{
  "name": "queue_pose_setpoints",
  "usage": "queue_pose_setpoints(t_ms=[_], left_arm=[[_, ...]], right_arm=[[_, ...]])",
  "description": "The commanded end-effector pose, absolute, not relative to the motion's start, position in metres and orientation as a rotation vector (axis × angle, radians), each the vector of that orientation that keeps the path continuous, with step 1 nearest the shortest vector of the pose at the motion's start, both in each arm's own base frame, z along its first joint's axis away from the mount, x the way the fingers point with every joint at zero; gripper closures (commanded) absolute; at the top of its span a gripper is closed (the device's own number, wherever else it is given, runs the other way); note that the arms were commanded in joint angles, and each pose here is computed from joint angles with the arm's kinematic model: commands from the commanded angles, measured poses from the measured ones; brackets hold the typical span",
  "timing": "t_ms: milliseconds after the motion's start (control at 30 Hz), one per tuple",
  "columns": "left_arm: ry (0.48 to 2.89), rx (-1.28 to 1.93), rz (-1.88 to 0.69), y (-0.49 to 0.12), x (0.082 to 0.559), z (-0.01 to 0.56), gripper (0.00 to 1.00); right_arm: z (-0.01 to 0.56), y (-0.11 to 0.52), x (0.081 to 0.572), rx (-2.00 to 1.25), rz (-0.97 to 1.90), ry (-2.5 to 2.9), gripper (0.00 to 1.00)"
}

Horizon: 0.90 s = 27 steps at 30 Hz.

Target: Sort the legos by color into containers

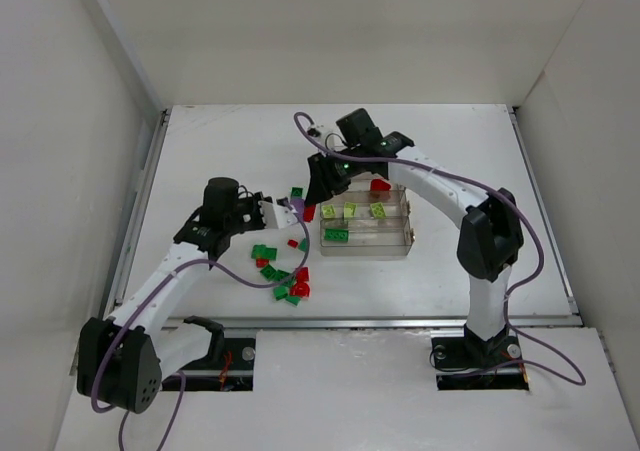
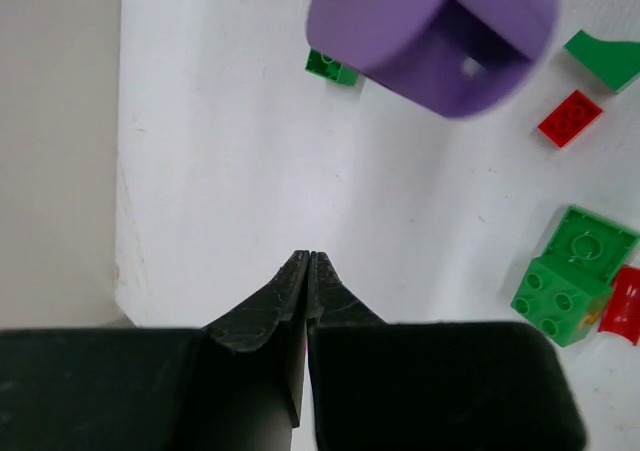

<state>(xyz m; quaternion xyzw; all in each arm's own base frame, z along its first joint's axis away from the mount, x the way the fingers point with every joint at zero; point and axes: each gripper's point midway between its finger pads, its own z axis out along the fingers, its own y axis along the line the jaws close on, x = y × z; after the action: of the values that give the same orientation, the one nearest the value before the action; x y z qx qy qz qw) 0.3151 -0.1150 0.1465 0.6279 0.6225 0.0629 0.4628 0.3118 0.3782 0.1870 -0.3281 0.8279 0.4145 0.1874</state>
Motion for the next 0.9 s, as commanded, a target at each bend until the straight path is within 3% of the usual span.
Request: queue_pose_setpoints(t_ms=[0, 100, 133, 200, 233, 267, 333, 500, 600, 867], left_arm=[[1.516, 1.481, 0.068, -0.126, 0.314, 0.163, 1.00], [1.494, 1.513, 0.015, -0.133, 0.307, 0.162, 1.00], [1.460, 1.542, 0.040, -0.132, 0.307, 0.166, 0.95], [1.388, 1.579, 0.023, -0.147, 0.299, 0.173, 0.51], [1.382, 1.581, 0.029, -0.149, 0.299, 0.171, 0.19], [1.334, 1.576, 0.030, -0.153, 0.299, 0.180, 0.08], [1.244, 1.602, 0.000, -0.167, 0.293, 0.189, 0.00], [1.178, 1.636, -0.003, -0.184, 0.296, 0.195, 0.00], [1.150, 1.682, 0.021, -0.186, 0.298, 0.192, 0.07], [1.108, 1.697, 0.030, -0.194, 0.301, 0.195, 0.49]], right_arm=[[0.215, 0.366, 0.326, -0.853, 1.155, 2.262, 1.00], [0.223, 0.367, 0.327, -0.838, 1.200, 2.232, 1.00], [0.223, 0.367, 0.327, -0.838, 1.200, 2.232, 1.00], [0.228, 0.369, 0.329, -0.818, 1.211, 2.226, 1.00], [0.225, 0.372, 0.329, -0.827, 1.230, 2.224, 1.00], [0.231, 0.374, 0.327, -0.825, 1.257, 2.217, 1.00], [0.235, 0.381, 0.329, -0.838, 1.262, 2.200, 1.00], [0.242, 0.387, 0.331, -0.843, 1.271, 2.186, 1.00], [0.247, 0.392, 0.326, -0.852, 1.290, 2.179, 1.00], [0.234, 0.403, 0.308, -0.897, 1.317, 2.213, 1.00]])
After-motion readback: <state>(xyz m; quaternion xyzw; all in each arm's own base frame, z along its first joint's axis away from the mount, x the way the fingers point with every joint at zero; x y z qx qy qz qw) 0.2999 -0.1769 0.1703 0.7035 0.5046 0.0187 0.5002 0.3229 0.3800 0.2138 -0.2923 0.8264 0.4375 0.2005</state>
